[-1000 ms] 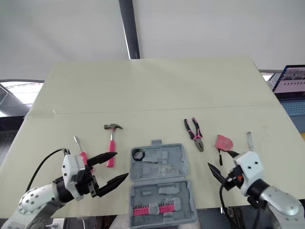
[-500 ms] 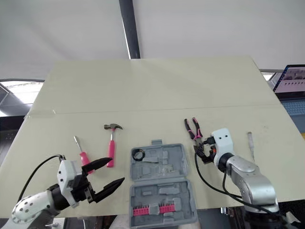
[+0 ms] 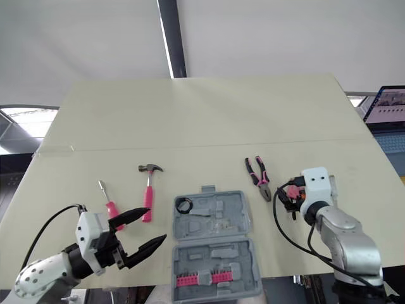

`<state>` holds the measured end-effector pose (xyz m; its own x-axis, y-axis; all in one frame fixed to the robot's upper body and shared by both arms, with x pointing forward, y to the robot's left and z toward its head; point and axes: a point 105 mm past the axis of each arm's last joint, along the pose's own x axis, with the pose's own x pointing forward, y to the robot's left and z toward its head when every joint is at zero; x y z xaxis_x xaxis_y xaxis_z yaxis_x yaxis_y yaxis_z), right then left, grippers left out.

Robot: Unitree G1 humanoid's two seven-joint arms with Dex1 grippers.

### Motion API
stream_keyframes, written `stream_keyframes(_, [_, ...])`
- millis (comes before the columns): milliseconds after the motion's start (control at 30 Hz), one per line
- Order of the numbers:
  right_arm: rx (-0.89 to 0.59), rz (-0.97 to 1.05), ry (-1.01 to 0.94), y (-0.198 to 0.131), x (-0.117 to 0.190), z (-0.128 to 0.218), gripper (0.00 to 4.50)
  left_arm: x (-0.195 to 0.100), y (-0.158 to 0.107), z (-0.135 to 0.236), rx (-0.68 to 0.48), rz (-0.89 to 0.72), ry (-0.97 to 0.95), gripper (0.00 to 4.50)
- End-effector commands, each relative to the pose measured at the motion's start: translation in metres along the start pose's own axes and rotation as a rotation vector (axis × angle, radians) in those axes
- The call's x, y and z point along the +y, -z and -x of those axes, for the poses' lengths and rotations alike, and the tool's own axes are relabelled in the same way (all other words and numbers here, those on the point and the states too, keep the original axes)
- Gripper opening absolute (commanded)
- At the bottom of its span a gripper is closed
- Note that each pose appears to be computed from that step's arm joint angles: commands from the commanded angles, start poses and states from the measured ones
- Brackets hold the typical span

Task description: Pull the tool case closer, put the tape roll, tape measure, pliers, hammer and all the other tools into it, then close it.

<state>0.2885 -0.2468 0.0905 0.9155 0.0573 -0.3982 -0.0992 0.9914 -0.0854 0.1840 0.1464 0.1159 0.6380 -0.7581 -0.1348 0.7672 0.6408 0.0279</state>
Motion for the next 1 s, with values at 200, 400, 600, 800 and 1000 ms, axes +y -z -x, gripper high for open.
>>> stream_keyframes(200, [0.033, -0.119, 0.03, 0.014, 0.008, 0.023, 4.5, -0.004, -0.011, -0.006, -0.023, -0.031, 0.048, 4.46])
stream_keyframes(400, [0.075, -0.179, 0.036, 0.025, 0.015, 0.018, 4.5, -0.003, -0.011, -0.007, -0.016, -0.034, 0.055, 4.46])
stream_keyframes(600, [0.092, -0.186, 0.041, 0.03, 0.016, 0.003, 4.5, 0.0, -0.012, -0.007, -0.007, -0.048, 0.048, 4.46])
stream_keyframes(800, [0.103, -0.179, 0.054, 0.034, 0.012, -0.005, 4.5, 0.001, -0.012, -0.005, -0.003, -0.052, 0.04, 4.46])
stream_keyframes(1000, [0.105, -0.184, 0.071, 0.036, 0.006, -0.011, 4.5, -0.002, -0.011, -0.003, 0.007, -0.045, 0.069, 4.46])
